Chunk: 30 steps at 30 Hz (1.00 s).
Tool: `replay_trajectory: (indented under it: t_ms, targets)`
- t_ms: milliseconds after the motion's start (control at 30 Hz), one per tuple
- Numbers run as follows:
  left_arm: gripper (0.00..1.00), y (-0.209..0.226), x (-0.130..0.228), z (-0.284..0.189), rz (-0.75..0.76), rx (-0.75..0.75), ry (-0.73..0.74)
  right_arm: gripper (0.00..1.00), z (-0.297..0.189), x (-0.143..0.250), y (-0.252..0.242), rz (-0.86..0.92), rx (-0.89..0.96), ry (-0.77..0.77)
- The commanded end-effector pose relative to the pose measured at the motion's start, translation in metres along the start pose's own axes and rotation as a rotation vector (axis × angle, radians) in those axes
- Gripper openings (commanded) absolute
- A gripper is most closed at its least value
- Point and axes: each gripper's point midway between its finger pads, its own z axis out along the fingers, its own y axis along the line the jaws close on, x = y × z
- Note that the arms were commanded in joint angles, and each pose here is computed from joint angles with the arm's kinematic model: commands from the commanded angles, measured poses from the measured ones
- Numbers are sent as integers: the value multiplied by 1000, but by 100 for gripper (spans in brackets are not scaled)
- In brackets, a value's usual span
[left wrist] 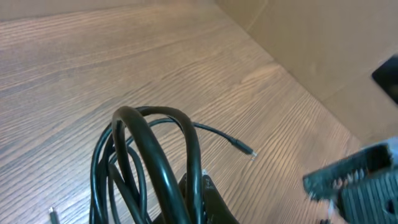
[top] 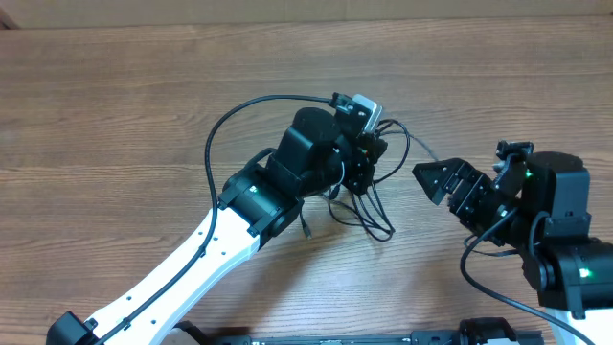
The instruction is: Untangle cables
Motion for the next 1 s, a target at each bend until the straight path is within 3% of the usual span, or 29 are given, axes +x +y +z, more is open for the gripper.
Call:
replay_trajectory:
  t_ms: [0, 300, 967]
  targets:
    - [4, -31, -18, -12, -2, 149, -41, 100, -6, 1, 20, 29, -82, 16]
    - [4, -84, -22, -29, 81, 456, -35, 100, -4, -20, 19, 91, -61, -72]
    - [4, -107, -34, -43, 150, 586, -91, 97, 15, -33, 15, 91, -37, -62]
